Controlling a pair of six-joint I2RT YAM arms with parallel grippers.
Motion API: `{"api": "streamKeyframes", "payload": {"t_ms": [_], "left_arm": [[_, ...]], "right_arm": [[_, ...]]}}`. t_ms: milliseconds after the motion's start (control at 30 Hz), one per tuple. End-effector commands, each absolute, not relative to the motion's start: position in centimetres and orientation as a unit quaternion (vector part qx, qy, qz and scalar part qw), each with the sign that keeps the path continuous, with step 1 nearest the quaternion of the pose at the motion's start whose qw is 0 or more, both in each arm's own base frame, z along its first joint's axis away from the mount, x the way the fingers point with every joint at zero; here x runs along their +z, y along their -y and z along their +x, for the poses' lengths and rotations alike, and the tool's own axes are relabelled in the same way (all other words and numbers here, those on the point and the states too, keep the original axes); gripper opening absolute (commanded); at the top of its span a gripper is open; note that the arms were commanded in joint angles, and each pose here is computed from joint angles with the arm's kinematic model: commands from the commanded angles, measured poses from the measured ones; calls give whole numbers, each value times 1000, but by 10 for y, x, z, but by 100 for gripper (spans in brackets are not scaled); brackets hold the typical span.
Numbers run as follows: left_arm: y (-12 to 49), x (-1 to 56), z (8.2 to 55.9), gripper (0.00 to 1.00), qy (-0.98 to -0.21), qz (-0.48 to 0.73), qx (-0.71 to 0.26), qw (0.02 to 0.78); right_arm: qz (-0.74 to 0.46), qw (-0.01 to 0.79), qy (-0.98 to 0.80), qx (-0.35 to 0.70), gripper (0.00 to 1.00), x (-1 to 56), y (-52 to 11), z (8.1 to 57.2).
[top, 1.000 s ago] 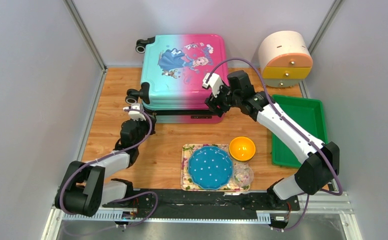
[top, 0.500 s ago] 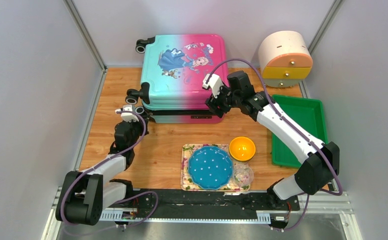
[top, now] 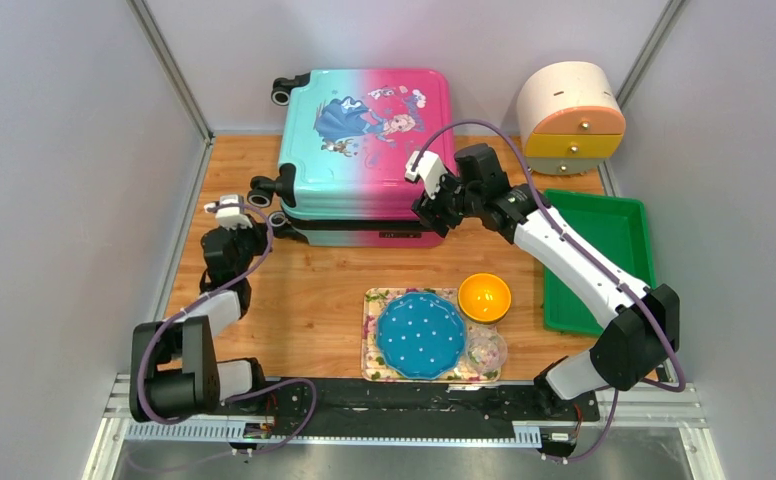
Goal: Open, take out, and arrange the luggage
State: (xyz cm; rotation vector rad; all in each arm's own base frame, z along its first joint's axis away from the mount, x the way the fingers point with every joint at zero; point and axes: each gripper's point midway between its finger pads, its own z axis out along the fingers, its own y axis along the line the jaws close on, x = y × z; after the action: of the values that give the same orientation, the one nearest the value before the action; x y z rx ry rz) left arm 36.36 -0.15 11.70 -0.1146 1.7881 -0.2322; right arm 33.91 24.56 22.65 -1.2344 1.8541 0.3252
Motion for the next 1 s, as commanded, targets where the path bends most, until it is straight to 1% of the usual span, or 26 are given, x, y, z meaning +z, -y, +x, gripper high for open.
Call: {"api": "streamKeyframes", "payload": {"t_ms": [0, 33, 100, 167, 233, 267, 300, 333, 367, 400, 433, 533, 600, 833, 967], "left_arm": [[-31, 142, 391, 0, -747, -40, -65, 660], [-38, 152, 398, 0, -738, -43, -60, 671], [-36, 150, 408, 0, -739, -32, -78, 668], [-36, 161, 418, 0, -730, -23, -87, 677], [-15, 166, 419, 0, -727, 20, -147, 671], [-10, 169, 414, 2, -722, 42, -171, 669], [1, 175, 407, 25, -713, 72, -191, 670], [12, 168, 394, 34, -716, 97, -214, 658], [11, 165, 388, 45, -717, 107, -213, 655], [21, 162, 375, 65, -714, 130, -237, 646], [24, 160, 369, 73, -713, 140, -247, 641], [23, 149, 355, 75, -719, 137, -254, 633], [32, 145, 347, 75, -712, 162, -270, 627], [42, 140, 354, 70, -687, 234, -287, 626], [39, 128, 364, 67, -691, 237, -284, 621]], "right_arm": [[-495, 452, -732, 119, 64, 244, -239, 341], [-495, 452, -732, 119, 64, 244, -239, 341], [-495, 451, -733, 118, 64, 244, -238, 341], [-494, 451, -734, 118, 64, 244, -237, 341], [-497, 453, -731, 120, 64, 247, -238, 340], [-499, 452, -730, 120, 64, 247, -238, 339], [-500, 452, -729, 119, 65, 248, -238, 339], [-500, 453, -728, 118, 65, 248, -237, 340], [-500, 454, -728, 118, 65, 249, -237, 339], [-501, 454, -727, 120, 65, 249, -238, 339], [-501, 453, -727, 123, 66, 249, -238, 338], [-499, 453, -727, 133, 66, 250, -241, 335], [-498, 452, -727, 138, 66, 250, -242, 335], [-501, 446, -728, 143, 66, 252, -245, 335], [-500, 444, -730, 141, 66, 252, -244, 336]]}}
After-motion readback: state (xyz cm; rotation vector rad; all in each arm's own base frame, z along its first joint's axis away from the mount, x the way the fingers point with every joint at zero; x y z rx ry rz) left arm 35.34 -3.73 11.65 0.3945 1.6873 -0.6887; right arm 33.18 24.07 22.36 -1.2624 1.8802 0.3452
